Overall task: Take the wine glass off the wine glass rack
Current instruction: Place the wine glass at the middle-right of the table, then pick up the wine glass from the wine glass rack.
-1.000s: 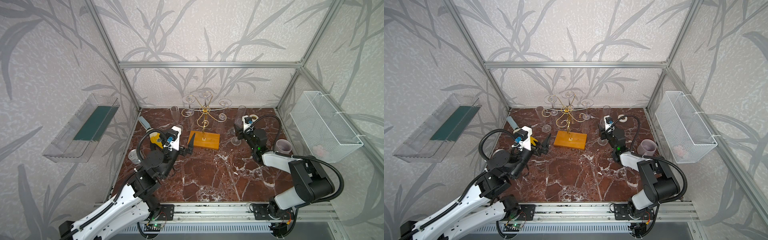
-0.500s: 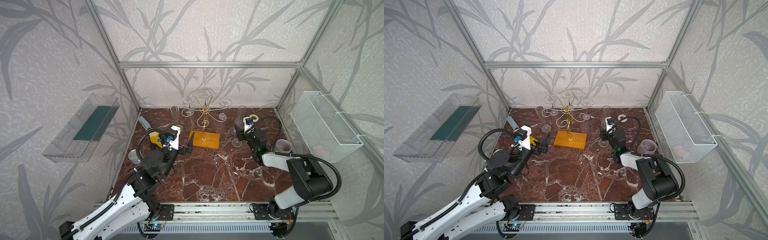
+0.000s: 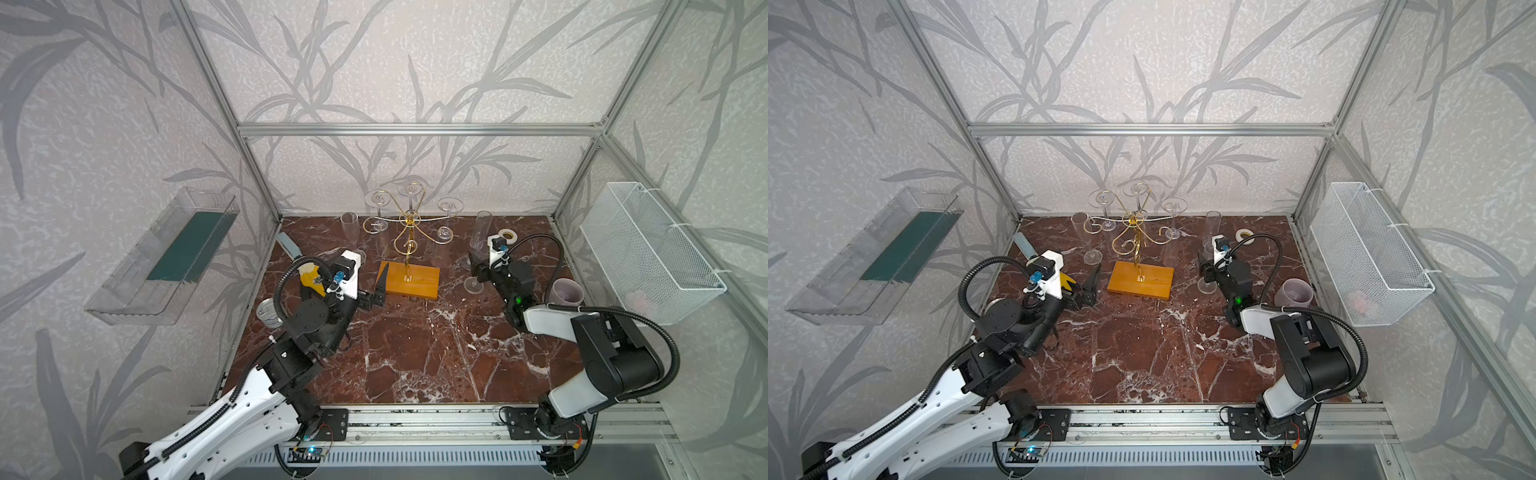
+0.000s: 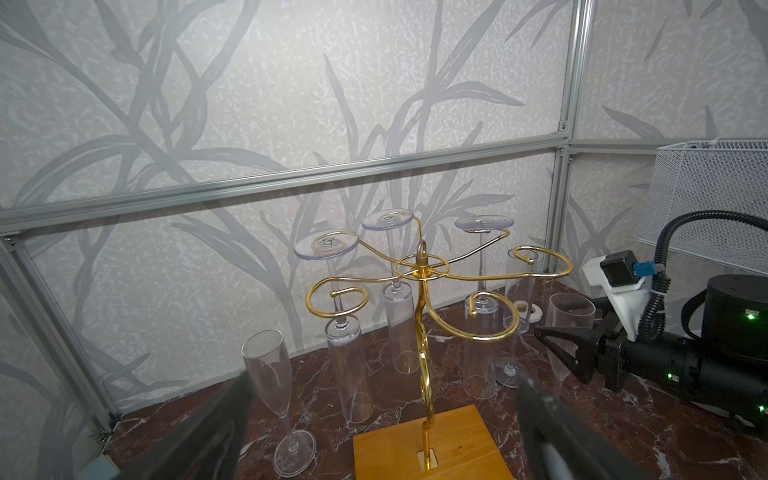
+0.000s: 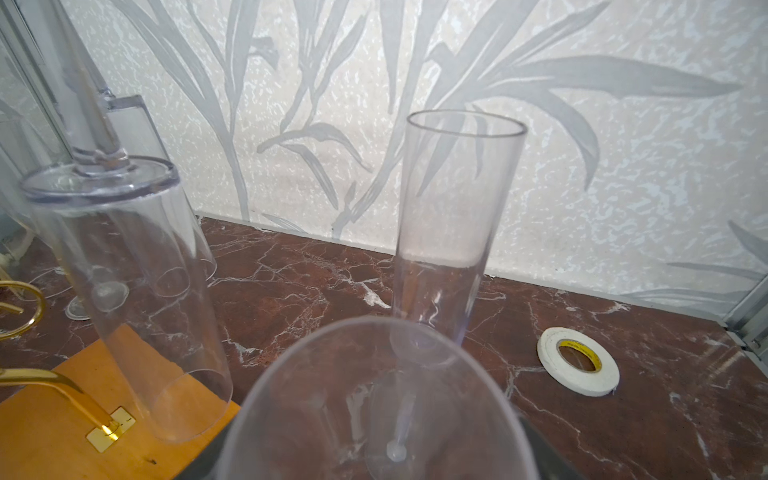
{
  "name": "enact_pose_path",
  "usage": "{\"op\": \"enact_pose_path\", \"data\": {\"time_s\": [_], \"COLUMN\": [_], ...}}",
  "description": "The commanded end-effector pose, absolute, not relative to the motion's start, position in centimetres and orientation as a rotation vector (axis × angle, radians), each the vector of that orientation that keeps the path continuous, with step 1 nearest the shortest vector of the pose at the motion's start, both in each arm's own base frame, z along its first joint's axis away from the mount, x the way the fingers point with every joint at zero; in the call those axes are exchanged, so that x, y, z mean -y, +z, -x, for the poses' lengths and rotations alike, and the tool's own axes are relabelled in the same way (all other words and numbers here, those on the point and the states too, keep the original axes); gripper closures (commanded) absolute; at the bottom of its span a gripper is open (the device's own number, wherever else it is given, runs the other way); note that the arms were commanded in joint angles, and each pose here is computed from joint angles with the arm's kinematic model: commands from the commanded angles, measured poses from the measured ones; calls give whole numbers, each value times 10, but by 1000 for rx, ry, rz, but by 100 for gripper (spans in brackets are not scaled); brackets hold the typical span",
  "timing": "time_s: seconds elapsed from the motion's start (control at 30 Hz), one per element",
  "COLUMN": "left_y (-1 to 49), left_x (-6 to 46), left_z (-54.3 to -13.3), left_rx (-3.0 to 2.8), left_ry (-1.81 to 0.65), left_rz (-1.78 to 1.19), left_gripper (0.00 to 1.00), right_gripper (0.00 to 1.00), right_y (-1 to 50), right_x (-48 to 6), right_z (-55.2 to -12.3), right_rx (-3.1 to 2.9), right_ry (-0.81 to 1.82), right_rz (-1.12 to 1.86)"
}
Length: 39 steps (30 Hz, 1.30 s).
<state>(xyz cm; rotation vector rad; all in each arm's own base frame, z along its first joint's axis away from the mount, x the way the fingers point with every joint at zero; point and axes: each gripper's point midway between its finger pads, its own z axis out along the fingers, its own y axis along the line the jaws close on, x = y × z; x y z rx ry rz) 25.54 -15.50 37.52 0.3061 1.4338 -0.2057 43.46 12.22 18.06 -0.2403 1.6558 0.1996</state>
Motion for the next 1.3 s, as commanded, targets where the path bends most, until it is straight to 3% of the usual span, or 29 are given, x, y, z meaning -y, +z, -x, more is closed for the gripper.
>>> {"op": "enact_pose_path", "data": {"time_s": [0.0, 0.27, 0.4, 0.67, 0.83, 1.27], "left_y": [381, 403, 417, 459, 449, 423], "left_x": [145, 140, 143, 101, 86, 75], "left_z": [-255, -263, -278, -324, -351, -394], "left_rx": [-1403, -1387, -1421, -1474, -1652, -1787], "left_ry": [-181, -106, -49, -93, -136, -665], "left_rz": [-263, -277, -355, -133, -29, 240], "left_gripper": [1, 1, 1, 1, 2, 9], "right_gripper": [18, 0, 1, 1, 1, 1], "right_y": [189, 218, 246, 298, 313, 330], "right_x": [-116, -114, -112, -92, -84, -78], "right_z": [-433, -424, -415, -380, -358, -305], "right_rx": [-1628, -1572, -1536, -1537, -1633, -1785], "right_ry": [177, 177, 165, 105, 134, 303], "right_rz": [223, 221, 231, 203, 166, 53]}}
